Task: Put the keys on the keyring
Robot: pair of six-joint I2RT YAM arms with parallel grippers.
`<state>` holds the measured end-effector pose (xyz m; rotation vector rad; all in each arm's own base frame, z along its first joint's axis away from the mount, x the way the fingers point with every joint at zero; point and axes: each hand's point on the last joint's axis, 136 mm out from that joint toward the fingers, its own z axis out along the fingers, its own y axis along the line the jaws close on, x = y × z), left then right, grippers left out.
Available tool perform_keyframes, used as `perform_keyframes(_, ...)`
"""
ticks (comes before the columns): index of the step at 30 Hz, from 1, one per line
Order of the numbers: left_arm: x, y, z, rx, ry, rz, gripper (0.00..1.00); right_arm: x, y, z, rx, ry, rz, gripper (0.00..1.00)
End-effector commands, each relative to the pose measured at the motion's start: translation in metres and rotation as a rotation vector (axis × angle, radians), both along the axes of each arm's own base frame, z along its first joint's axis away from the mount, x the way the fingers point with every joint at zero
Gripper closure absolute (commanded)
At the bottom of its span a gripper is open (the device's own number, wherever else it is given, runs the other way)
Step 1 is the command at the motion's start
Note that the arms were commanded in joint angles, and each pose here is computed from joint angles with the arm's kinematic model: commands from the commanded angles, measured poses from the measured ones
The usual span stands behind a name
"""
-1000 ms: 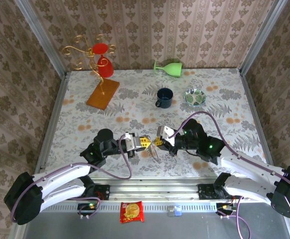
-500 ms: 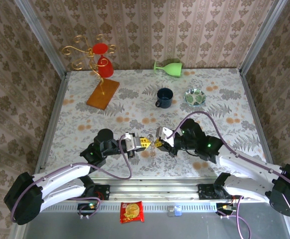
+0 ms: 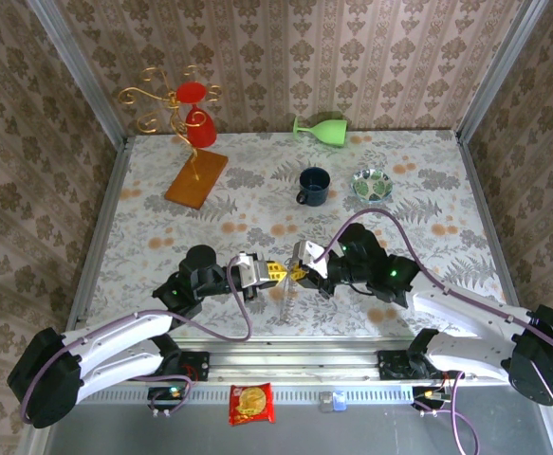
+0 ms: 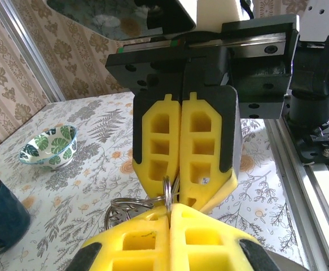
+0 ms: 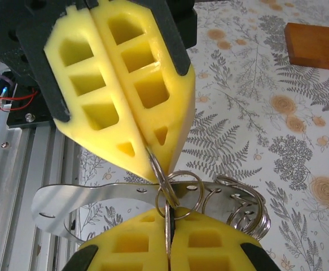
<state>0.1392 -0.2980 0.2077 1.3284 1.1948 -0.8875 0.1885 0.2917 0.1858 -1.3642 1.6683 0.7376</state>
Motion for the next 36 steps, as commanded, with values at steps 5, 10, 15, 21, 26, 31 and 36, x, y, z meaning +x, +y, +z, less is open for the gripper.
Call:
perform_keyframes(5, 0.001, 0.003, 0.002, -0.008, -0.024, 0.004, 1.0, 0.002, -0.004, 0.037, 0.072, -0.107, -0.023, 1.0)
perform_keyframes(10, 0.001, 0.004, -0.001, 0.005, -0.024, 0.005, 1.0, 0.004, -0.013, 0.037, 0.033, -0.138, -0.047, 1.0)
perform_keyframes(15, 0.001, 0.004, -0.005, 0.031, -0.019, 0.003, 1.0, 0.002, -0.015, 0.043, 0.016, -0.151, -0.034, 1.0)
perform_keyframes(21, -0.002, 0.004, -0.007, 0.037, -0.01, -0.014, 1.0, 0.004, -0.016, 0.042, -0.016, -0.149, -0.034, 1.0)
perform_keyframes(26, 0.001, 0.005, -0.006, 0.03, -0.016, 0.006, 0.74, 0.005, -0.014, 0.039, -0.044, -0.14, -0.02, 1.0)
perform_keyframes(31, 0.008, 0.013, 0.006, -0.037, -0.027, 0.07, 0.48, 0.006, -0.013, 0.043, -0.073, -0.141, -0.015, 1.0)
perform_keyframes(36, 0.023, 0.03, 0.022, -0.105, -0.064, 0.201, 0.39, 0.006, -0.012, 0.048, -0.116, -0.15, -0.003, 1.0)
